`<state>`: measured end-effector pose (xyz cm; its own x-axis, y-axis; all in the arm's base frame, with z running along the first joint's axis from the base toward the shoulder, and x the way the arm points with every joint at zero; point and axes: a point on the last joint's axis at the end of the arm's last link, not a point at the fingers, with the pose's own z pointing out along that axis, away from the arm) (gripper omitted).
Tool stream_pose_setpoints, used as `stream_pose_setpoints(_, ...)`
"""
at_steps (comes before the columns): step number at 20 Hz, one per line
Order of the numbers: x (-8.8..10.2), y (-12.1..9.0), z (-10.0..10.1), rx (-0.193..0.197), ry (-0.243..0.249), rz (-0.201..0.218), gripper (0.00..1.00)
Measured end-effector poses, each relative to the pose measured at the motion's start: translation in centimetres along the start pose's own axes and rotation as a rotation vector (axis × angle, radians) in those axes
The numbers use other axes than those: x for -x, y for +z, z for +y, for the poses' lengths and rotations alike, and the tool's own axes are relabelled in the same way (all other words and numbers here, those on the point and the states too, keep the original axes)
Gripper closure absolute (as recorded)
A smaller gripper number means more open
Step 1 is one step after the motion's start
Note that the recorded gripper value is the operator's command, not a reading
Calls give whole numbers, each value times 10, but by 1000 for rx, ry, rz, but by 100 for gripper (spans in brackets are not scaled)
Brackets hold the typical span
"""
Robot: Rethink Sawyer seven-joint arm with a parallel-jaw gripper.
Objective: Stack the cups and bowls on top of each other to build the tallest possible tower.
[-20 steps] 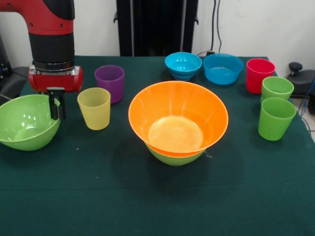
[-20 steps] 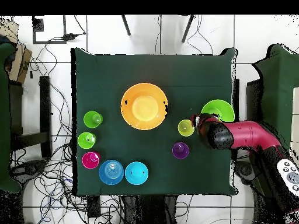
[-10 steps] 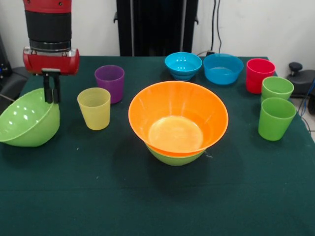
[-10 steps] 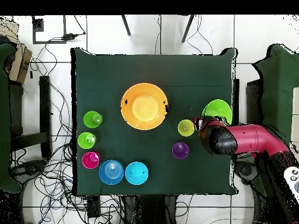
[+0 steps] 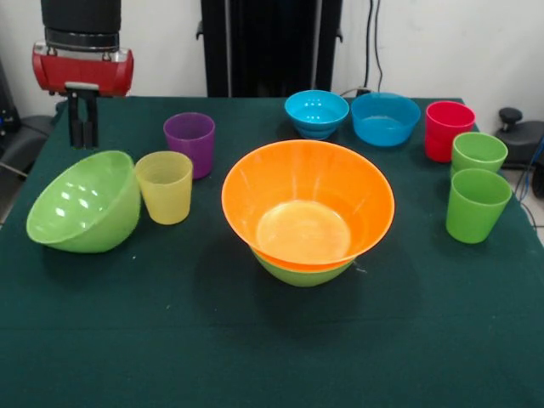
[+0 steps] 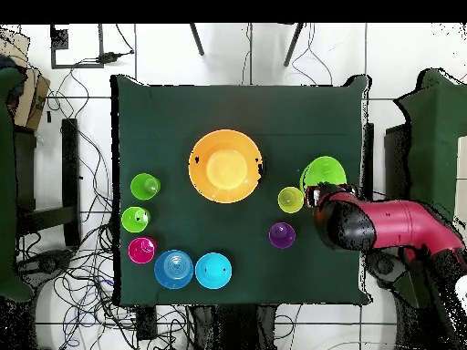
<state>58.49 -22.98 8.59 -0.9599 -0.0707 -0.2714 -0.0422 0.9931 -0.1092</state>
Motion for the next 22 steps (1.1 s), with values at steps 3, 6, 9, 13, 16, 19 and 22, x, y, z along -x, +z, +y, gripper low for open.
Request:
stream_pose_setpoints(3, 4, -17, -1, -13, 7, -6, 100)
stream_pose_setpoints(6, 6, -27, -2, -23, 8, -11, 100)
stream_pose_setpoints(9, 8, -40, -4, -34, 17, -17, 100)
stream_pose_setpoints(13, 11, -48, -8, -42, 30, -24, 0)
stream_pose_setpoints(16, 8, -48, -18, -42, 51, -25, 0)
stream_pose_setpoints(19, 2, -42, -21, -31, 64, -15, 0)
stream_pose_setpoints(22, -4, -33, -17, -11, 71, -2, 0)
